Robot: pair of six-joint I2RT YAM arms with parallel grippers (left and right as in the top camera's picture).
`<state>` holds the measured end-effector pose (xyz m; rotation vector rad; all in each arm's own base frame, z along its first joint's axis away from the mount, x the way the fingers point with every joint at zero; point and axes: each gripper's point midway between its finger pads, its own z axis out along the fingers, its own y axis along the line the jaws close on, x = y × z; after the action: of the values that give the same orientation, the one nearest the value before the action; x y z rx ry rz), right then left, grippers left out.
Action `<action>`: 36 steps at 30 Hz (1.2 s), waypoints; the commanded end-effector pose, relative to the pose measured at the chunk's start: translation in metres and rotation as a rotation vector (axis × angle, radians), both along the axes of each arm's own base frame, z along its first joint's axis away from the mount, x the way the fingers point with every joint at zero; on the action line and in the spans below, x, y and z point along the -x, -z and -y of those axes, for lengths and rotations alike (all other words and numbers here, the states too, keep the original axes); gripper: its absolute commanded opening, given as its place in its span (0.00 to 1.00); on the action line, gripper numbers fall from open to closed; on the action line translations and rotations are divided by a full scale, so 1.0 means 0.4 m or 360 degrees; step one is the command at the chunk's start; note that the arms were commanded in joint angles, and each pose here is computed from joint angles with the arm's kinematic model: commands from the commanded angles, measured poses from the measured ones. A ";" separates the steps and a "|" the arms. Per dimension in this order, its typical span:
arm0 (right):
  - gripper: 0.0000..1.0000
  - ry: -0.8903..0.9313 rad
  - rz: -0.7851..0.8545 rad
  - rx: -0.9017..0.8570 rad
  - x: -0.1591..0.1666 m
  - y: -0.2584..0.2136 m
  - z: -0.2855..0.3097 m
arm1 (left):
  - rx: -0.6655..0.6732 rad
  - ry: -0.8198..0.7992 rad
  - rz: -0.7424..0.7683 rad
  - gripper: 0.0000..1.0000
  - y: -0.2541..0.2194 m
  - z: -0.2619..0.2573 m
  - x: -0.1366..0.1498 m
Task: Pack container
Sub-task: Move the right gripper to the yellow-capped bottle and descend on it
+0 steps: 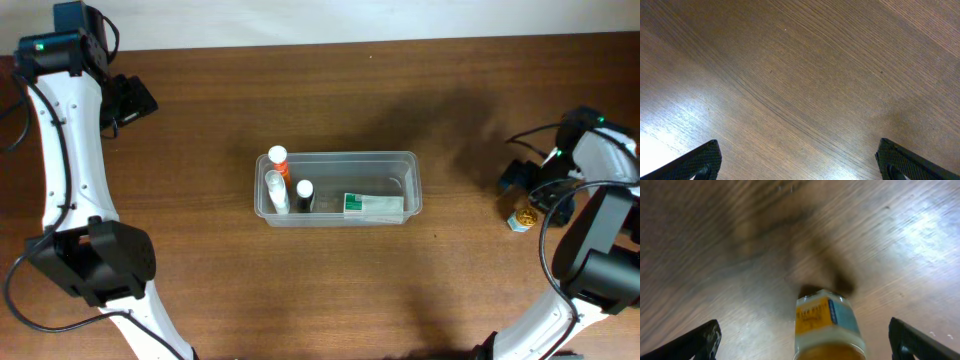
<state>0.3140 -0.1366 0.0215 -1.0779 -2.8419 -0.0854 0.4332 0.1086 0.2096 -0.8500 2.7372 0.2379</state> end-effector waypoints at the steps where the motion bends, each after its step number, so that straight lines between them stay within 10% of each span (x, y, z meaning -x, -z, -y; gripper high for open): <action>1: 0.98 -0.0009 -0.0023 0.0012 0.019 0.033 -0.012 | -0.0021 0.0000 0.0011 1.00 -0.008 -0.008 -0.003; 20: 0.73 -0.0013 0.0027 0.0075 0.031 0.106 -0.006 | -0.0021 0.0000 0.0011 0.99 -0.008 -0.008 -0.003; 36: 0.72 -0.0043 0.0032 0.0085 0.079 0.183 -0.025 | -0.0021 0.0000 0.0011 0.99 -0.008 -0.008 -0.003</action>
<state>0.3101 -0.1450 -0.0061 -1.1171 -3.0067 0.0428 0.4333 0.1087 0.2096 -0.8499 2.7369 0.2379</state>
